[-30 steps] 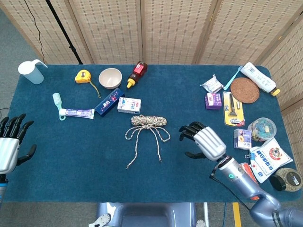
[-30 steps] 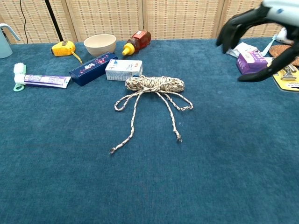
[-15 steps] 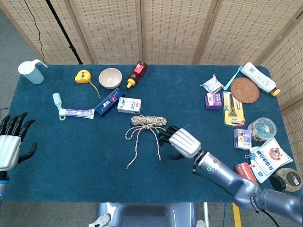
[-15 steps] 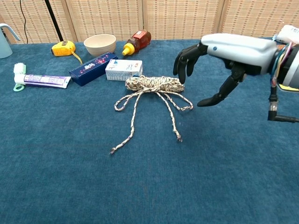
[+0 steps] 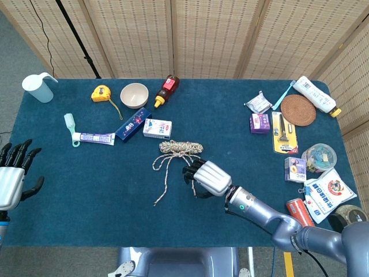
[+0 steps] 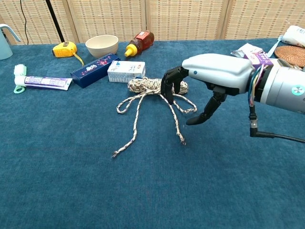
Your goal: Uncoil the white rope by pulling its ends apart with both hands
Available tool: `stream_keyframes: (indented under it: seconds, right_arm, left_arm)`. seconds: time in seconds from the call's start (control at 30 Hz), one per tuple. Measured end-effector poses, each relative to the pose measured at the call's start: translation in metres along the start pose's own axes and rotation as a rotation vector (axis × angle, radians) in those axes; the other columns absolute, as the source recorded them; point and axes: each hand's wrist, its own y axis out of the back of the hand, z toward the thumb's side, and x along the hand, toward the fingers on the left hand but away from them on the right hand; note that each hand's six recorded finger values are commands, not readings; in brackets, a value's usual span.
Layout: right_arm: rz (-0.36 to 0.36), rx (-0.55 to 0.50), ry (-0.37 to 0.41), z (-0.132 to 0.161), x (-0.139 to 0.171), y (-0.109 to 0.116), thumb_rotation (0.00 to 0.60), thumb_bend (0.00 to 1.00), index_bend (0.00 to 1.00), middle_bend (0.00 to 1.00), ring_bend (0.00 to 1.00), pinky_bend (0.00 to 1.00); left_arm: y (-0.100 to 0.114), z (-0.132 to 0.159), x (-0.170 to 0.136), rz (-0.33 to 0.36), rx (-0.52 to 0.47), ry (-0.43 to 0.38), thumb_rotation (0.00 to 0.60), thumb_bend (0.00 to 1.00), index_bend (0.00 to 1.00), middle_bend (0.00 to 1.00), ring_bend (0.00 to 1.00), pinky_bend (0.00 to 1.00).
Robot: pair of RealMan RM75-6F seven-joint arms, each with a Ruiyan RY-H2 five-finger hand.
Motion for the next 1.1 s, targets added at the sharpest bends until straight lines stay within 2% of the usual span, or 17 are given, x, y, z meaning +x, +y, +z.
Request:
stream_keyframes:
  seconds: [0.1, 0.17, 0.23, 0.37, 0.57, 1.1]
  right_arm:
    - [0.019, 0.006, -0.001, 0.000, -0.003, -0.005, 0.600, 0.20, 0.42, 0.24, 0.31, 0.18]
    - [0.026, 0.008, -0.004, 0.000, -0.005, -0.008, 0.600, 0.20, 0.41, 0.19, 0.21, 0.04]
    - [0.030, 0.007, -0.005, 0.000, -0.007, -0.010, 0.600, 0.20, 0.39, 0.18, 0.15, 0.00]
    - [0.025, 0.012, -0.010, 0.003, -0.012, -0.016, 0.600, 0.20, 0.37, 0.16, 0.10, 0.00]
    - [0.019, 0.017, -0.018, 0.005, -0.020, -0.023, 0.600, 0.20, 0.38, 0.16, 0.10, 0.00]
    - [0.063, 0.116, 0.044, -0.001, -0.023, -0.044, 0.600, 0.20, 0.42, 0.16, 0.10, 0.00]
  left_arm:
    - [0.000, -0.002, -0.001, 0.000, -0.002, 0.004, 0.523, 0.34, 0.18, 0.06, 0.10, 0.01]
    - [0.000, -0.003, -0.001, 0.000, -0.004, 0.005, 0.524, 0.34, 0.18, 0.06, 0.10, 0.01]
    - [0.000, -0.004, -0.002, 0.000, -0.003, 0.005, 0.526, 0.34, 0.18, 0.06, 0.10, 0.01]
    - [0.000, -0.005, -0.003, 0.001, -0.005, 0.006, 0.525, 0.34, 0.18, 0.06, 0.10, 0.01]
    - [0.001, -0.009, -0.005, 0.001, -0.004, 0.012, 0.526, 0.34, 0.18, 0.06, 0.10, 0.01]
    - [0.007, -0.015, -0.010, 0.012, 0.002, 0.023, 0.525, 0.34, 0.18, 0.06, 0.10, 0.01]
